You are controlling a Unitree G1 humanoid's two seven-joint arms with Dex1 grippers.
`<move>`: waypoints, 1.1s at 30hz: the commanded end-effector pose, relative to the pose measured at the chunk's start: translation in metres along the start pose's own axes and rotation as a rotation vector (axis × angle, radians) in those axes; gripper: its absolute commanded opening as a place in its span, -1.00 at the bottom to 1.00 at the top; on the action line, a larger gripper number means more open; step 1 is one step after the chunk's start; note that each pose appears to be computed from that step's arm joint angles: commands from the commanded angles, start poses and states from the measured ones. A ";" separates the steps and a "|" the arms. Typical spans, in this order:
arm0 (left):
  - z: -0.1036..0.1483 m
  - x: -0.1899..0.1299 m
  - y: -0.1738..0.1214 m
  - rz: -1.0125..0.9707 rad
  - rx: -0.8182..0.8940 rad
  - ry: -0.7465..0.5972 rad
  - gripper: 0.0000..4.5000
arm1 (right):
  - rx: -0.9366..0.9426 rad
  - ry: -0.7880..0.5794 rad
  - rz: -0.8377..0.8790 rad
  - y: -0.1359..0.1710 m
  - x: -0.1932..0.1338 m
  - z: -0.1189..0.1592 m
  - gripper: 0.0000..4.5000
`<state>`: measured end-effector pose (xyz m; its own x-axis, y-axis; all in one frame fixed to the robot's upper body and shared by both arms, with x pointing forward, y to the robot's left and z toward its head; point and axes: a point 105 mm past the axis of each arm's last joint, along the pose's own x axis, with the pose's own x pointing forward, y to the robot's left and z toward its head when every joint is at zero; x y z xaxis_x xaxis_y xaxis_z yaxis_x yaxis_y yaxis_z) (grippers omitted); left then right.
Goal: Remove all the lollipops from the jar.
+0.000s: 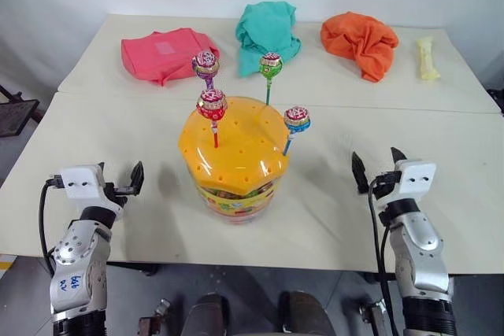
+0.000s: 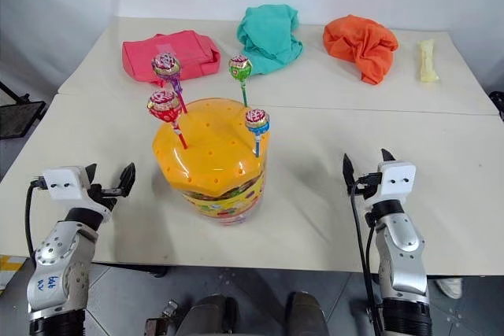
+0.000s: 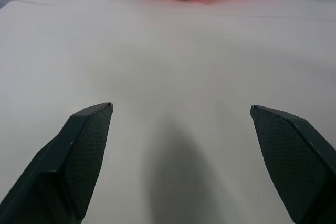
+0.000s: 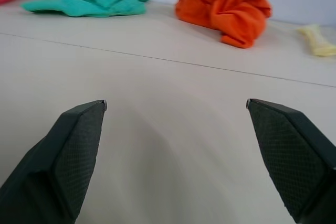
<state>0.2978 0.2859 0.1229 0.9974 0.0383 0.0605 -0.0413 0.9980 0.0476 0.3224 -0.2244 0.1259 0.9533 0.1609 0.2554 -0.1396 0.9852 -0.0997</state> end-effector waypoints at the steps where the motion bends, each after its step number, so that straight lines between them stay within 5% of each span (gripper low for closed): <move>1: 0.019 -0.001 0.001 -0.089 0.045 -0.067 0.98 | 0.019 -0.119 0.156 0.006 -0.002 0.029 1.00; 10: 0.072 -0.009 0.018 -0.619 0.008 -0.147 0.98 | 0.094 -0.205 0.633 -0.001 -0.053 0.111 1.00; 18: 0.113 -0.005 0.046 -0.868 -0.350 -0.166 0.98 | 0.088 -0.362 0.798 0.036 -0.089 0.176 1.00; 23: 0.122 0.009 -0.009 -1.117 -0.243 -0.186 0.98 | -0.050 -0.328 1.046 0.082 -0.123 0.182 1.00; 33: 0.181 0.006 -0.099 -1.530 -0.052 -0.399 0.98 | -0.081 -0.272 1.027 0.072 -0.123 0.166 1.00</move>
<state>0.3074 0.1871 0.2879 0.0844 -0.9643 0.2512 0.9660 0.1410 0.2169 0.1517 -0.1634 0.2432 0.3008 0.9318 0.2031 -0.8303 0.3606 -0.4250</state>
